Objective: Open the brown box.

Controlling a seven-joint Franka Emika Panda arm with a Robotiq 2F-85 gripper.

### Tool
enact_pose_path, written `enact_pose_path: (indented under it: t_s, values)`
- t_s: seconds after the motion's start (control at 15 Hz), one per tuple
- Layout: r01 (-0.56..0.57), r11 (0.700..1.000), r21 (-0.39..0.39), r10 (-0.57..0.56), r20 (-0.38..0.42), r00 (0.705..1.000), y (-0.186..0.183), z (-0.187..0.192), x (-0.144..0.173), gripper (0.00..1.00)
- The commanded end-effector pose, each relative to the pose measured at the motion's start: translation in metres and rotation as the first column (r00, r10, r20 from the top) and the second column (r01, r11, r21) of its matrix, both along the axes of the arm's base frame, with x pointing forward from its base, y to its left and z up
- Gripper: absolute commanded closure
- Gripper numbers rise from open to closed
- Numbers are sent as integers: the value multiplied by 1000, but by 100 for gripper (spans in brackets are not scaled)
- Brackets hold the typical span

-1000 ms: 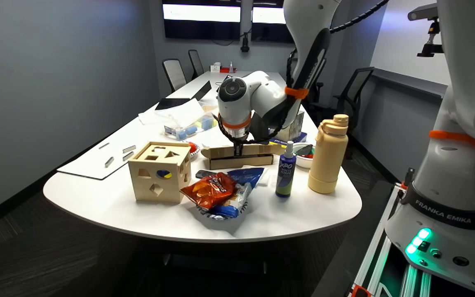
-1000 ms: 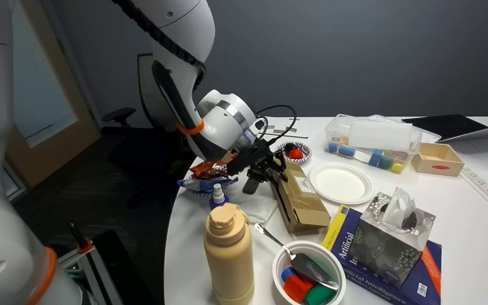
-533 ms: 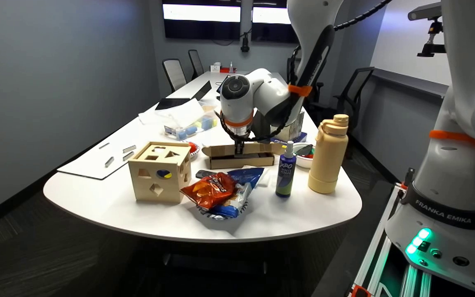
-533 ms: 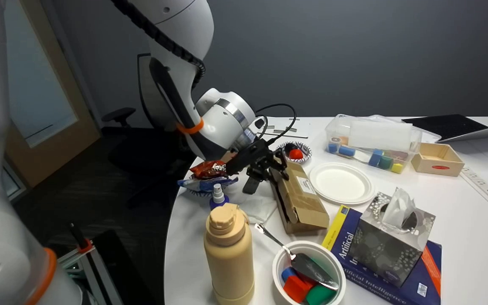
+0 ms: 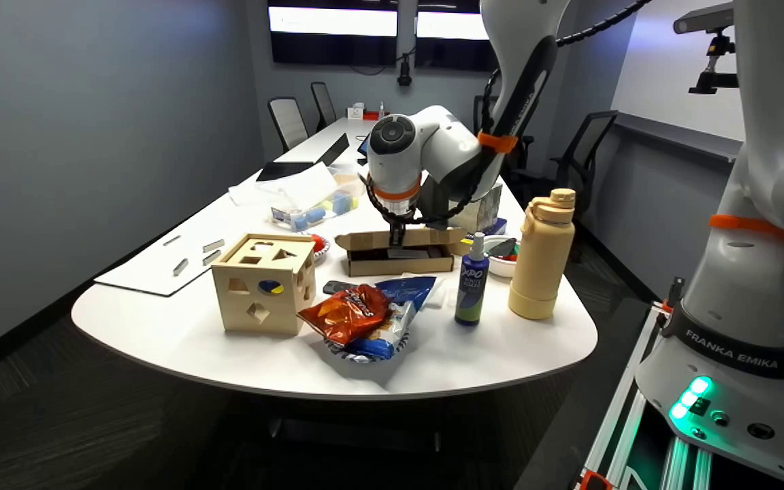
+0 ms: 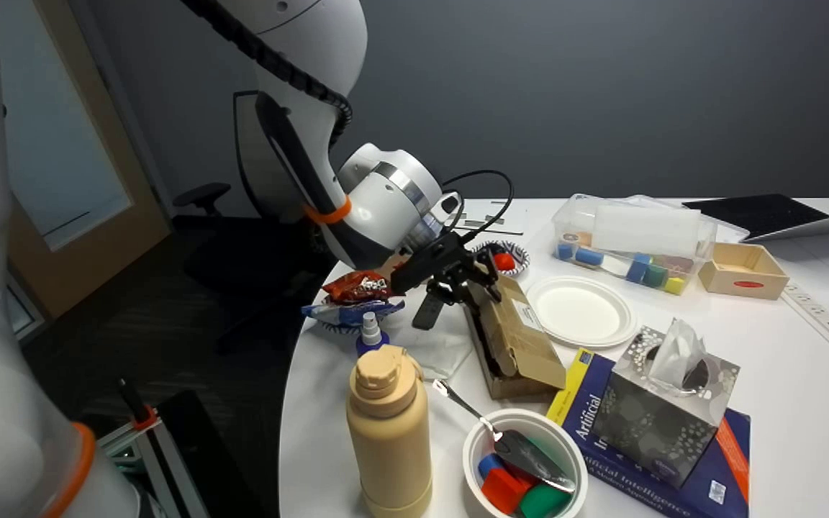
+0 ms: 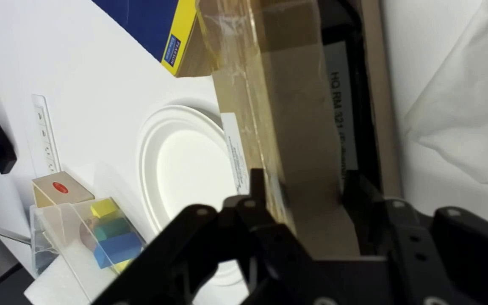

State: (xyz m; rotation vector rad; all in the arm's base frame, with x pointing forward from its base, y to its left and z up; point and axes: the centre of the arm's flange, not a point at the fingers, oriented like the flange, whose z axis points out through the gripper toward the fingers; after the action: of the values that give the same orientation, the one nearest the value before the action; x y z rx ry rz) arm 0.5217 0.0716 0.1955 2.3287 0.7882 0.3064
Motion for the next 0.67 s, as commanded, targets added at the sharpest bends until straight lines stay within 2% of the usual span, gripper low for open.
enact_pose_path:
  t_s: [0.0,0.07,0.13,0.27,0.6]
  values:
    - [-4,1000,0,4,30,1000,-8,14,-3,23]
    - [-1,1000,0,1,34,999,-9,15,-2,16]
    - [0,1000,1,0,38,999,-9,17,-2,14]
    - [1,1000,1,-1,48,999,-10,19,-1,1]
    - [21,1000,2,-21,71,997,-18,20,8,0]
